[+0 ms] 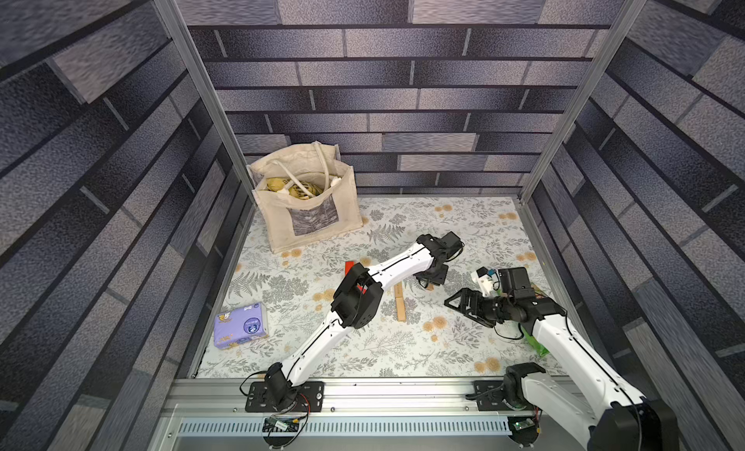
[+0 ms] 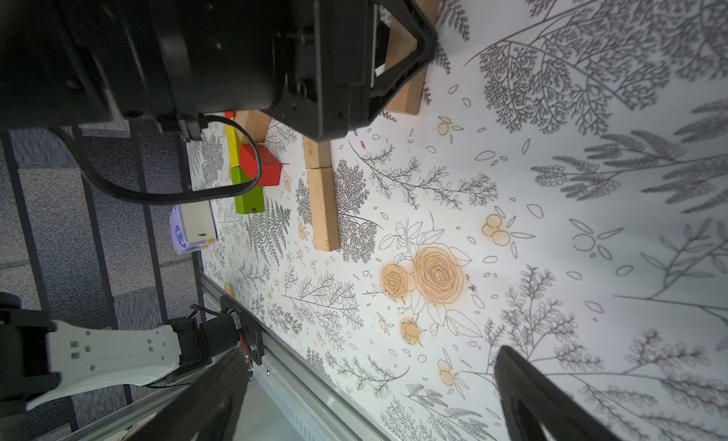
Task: Assemble the letter k with building blocks
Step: Assemble the building block at the center of the board.
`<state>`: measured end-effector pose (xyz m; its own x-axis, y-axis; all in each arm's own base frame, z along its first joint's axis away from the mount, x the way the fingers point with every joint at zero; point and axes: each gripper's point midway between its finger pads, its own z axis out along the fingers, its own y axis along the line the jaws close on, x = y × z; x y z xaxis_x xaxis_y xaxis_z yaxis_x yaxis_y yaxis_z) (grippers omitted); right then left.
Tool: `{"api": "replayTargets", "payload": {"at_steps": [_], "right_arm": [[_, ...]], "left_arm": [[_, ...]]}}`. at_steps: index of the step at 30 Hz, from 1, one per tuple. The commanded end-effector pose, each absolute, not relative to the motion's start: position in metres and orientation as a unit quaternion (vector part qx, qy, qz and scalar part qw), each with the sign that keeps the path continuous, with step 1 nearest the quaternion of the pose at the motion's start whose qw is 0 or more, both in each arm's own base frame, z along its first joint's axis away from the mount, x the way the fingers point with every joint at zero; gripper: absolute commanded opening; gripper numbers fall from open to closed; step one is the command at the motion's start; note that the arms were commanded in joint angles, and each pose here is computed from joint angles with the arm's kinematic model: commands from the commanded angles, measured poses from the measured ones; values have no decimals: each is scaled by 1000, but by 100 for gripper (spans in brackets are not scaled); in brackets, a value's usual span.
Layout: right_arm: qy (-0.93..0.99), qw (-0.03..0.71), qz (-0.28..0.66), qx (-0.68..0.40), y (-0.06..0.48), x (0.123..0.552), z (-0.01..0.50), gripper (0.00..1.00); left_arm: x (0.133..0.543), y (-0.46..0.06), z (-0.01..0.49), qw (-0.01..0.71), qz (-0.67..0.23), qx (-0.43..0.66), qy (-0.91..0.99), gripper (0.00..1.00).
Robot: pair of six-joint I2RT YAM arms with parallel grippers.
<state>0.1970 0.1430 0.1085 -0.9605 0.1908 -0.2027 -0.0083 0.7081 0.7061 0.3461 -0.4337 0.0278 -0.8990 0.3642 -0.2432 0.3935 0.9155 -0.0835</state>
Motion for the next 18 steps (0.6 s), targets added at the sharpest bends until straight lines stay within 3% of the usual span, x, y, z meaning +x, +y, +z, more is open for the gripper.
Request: {"api": "replayTargets", "payload": {"at_steps": [1, 4, 18], "right_arm": [[914, 130, 383, 45, 143, 196, 105, 100], [913, 125, 386, 45, 145, 196, 105, 100], [921, 134, 363, 51, 138, 199, 104, 100]], "left_arm": [[342, -424, 21, 105, -30, 194, 975, 35], [342, -424, 19, 104, -30, 198, 974, 26], [338, -435, 29, 110, -49, 277, 953, 21]]}}
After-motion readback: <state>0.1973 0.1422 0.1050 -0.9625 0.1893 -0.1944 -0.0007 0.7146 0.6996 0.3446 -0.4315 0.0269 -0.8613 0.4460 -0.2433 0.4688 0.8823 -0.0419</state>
